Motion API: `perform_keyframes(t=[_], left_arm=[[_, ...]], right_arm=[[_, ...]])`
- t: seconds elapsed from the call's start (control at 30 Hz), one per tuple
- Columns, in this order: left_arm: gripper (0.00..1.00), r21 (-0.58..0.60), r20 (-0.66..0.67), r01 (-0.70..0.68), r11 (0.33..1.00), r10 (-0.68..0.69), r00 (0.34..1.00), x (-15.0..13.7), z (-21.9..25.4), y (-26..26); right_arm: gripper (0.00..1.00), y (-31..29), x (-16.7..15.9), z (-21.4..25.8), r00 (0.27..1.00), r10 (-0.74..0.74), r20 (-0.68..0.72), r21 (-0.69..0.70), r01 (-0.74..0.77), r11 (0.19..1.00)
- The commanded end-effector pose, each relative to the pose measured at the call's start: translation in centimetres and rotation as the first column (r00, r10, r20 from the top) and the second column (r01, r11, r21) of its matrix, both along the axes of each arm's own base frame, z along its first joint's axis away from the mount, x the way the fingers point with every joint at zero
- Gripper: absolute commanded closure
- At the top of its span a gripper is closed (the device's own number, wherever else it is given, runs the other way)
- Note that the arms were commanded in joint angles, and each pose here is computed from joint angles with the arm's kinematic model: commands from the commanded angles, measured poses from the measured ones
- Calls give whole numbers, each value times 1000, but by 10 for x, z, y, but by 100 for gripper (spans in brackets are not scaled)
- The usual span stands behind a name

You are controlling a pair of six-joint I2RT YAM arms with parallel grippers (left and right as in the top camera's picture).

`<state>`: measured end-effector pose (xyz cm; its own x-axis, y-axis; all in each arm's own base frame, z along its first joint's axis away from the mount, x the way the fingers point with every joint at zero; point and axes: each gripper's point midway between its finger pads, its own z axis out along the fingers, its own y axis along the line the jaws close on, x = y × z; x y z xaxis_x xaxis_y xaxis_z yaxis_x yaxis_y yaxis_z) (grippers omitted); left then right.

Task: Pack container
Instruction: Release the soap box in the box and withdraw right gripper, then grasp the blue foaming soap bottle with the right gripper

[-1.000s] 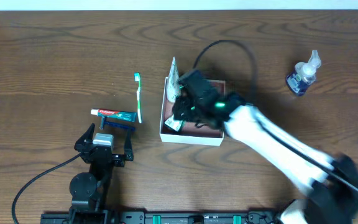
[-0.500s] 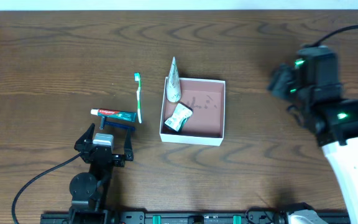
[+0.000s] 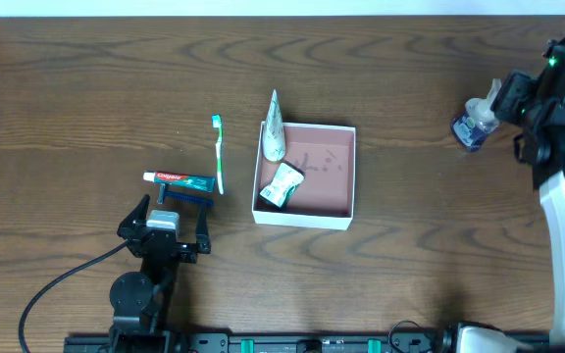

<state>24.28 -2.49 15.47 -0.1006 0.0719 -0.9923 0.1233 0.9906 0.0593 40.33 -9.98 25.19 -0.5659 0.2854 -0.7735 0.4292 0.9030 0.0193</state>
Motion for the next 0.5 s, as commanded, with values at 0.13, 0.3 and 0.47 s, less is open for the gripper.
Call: perform_keyframes(t=[0.13, 0.3, 0.47], left_arm=[[2, 14, -42, 8, 1000, -7, 999, 0, -17, -1], [2, 14, -42, 8, 1000, -7, 999, 0, -17, -1], [2, 14, -42, 8, 1000, -7, 999, 0, -17, -1]], right_arm=[[35, -11, 25, -48, 993, 84, -87, 33, -81, 996], [35, -6, 34, -76, 974, 172, -150, 42, -168, 985], [35, -1, 40, -91, 956, 233, -177, 50, -228, 972]])
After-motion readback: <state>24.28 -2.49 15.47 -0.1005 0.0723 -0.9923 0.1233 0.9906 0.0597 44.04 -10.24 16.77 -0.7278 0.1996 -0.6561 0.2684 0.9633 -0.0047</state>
